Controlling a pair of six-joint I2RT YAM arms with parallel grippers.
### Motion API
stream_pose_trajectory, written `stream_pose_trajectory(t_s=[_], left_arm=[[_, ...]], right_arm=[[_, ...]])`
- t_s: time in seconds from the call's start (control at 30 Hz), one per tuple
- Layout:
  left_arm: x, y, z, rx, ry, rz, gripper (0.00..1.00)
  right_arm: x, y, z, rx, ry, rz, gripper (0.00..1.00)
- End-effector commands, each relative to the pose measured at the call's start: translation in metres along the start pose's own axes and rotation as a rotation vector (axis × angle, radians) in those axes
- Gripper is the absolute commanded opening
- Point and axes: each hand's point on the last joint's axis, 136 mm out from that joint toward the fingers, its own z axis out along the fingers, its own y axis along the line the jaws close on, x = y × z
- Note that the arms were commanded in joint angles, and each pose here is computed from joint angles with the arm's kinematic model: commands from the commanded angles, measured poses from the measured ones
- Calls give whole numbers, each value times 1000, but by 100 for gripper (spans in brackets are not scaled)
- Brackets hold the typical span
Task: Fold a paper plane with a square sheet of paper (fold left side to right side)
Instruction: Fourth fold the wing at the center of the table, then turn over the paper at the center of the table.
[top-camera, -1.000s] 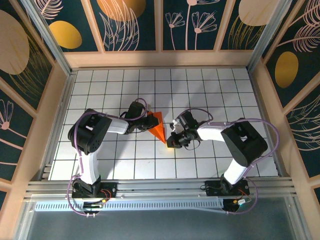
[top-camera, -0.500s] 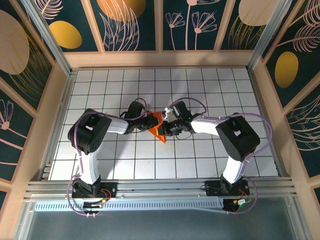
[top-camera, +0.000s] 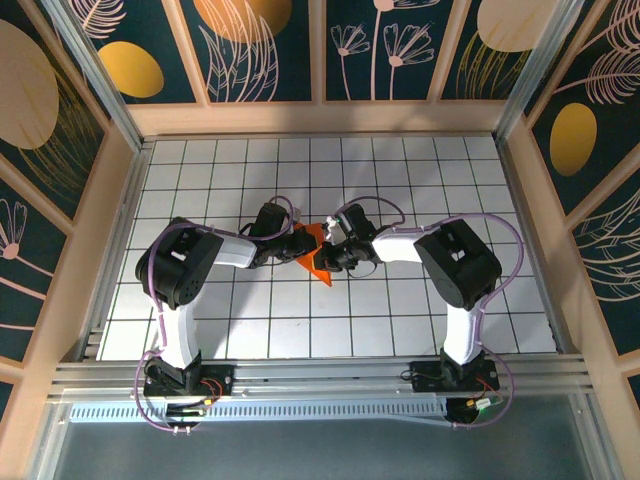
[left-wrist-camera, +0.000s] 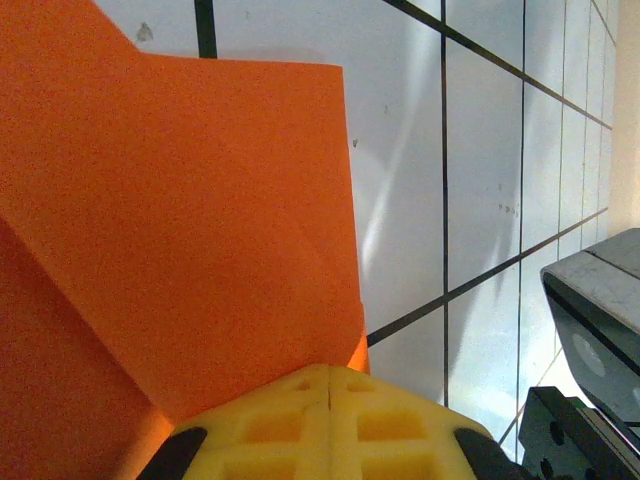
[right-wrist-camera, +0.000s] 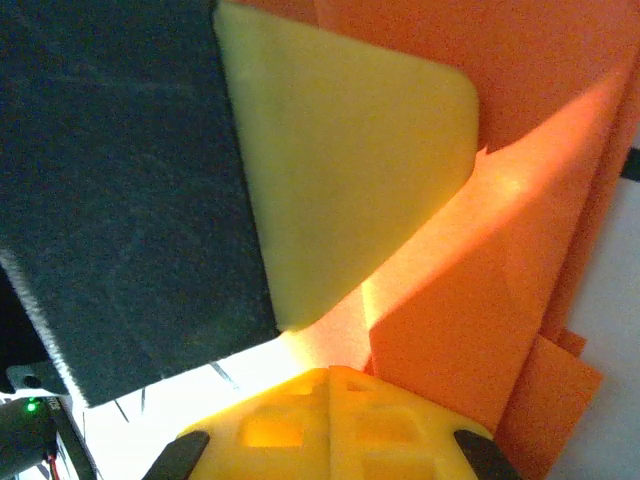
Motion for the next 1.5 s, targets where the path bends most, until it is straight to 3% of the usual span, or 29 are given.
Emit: stream_pose_trajectory(t_s=[0.0,0.47,0.6,0.7,0.83,0.97,1.2,1.47], left_arm=[[17,54,3,-160,32,-71,0],[11,46,2,-145,17,-68,0],[-2,21,-3,-82,-6,-45,1],[-18,-7,-9,-22,-34,-13,7],[-40,-42,-24,35,-93,41,20],[-56,-53,-45,-1,-184,82,31],[-60,-40,-88,-117,-331,104,40],[-46,-23,-113,-172,-382,92,47]], right_arm=[[9,-13,4,46,27,16,0],[60,-14,-16,23,146,53,0],[53,-1,-35,-13,118,10,0],[34,9,-53,-35,54,-49,0],[1,9,-70,-22,-59,-102,23],[-21,9,-70,-19,-137,-148,40],[-44,6,-54,-19,-162,-210,46],[-46,10,-30,-61,-121,-265,46]])
